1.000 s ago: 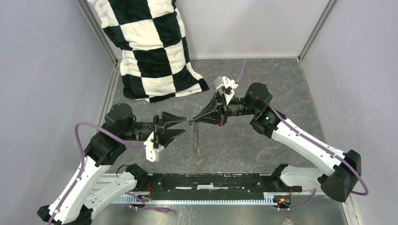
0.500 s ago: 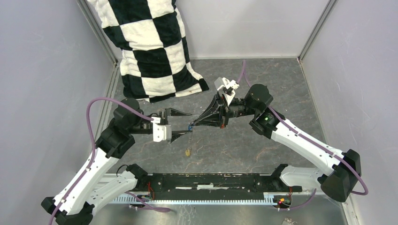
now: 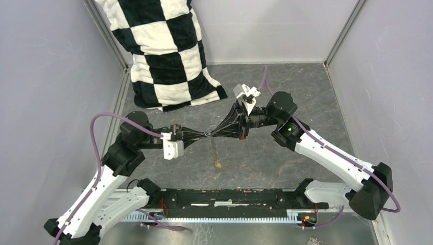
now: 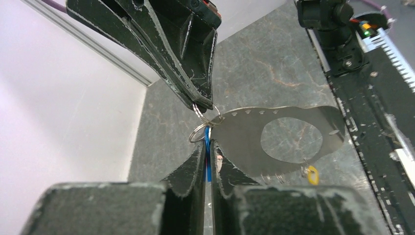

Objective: Put the keys on the keyring

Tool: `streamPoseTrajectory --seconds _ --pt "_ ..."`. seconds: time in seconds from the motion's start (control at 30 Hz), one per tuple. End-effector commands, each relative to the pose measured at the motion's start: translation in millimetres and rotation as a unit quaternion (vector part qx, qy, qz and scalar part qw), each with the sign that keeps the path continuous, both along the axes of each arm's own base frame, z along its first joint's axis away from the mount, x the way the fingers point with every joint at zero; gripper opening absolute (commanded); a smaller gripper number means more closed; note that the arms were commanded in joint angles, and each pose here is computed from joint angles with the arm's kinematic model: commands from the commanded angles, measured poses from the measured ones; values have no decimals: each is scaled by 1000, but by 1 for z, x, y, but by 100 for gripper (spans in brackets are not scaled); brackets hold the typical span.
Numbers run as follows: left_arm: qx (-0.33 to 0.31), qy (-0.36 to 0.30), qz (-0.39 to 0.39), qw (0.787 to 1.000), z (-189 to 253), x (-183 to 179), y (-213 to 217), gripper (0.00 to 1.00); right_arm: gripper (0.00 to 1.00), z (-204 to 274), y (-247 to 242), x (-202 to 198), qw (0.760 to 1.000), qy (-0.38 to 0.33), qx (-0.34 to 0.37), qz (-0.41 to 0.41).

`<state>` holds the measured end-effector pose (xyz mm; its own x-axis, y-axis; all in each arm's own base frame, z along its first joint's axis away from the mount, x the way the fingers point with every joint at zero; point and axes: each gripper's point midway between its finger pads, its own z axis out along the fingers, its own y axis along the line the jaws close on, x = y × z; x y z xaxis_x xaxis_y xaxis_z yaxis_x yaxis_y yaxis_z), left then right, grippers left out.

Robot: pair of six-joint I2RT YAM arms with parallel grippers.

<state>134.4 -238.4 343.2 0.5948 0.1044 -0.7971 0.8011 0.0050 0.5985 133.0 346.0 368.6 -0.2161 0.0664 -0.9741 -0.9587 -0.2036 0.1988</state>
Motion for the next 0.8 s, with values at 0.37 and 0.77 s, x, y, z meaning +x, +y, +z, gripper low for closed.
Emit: streamPoseTrajectory --seconds 0.37,0.77 --pt "-1 -175 25 984 2 9 11 2 0 19 -3 6 999 -14 39 -30" --pt "57 -391 -54 917 -32 -9 15 2 0 22 -4 10 994 29 89 -52"
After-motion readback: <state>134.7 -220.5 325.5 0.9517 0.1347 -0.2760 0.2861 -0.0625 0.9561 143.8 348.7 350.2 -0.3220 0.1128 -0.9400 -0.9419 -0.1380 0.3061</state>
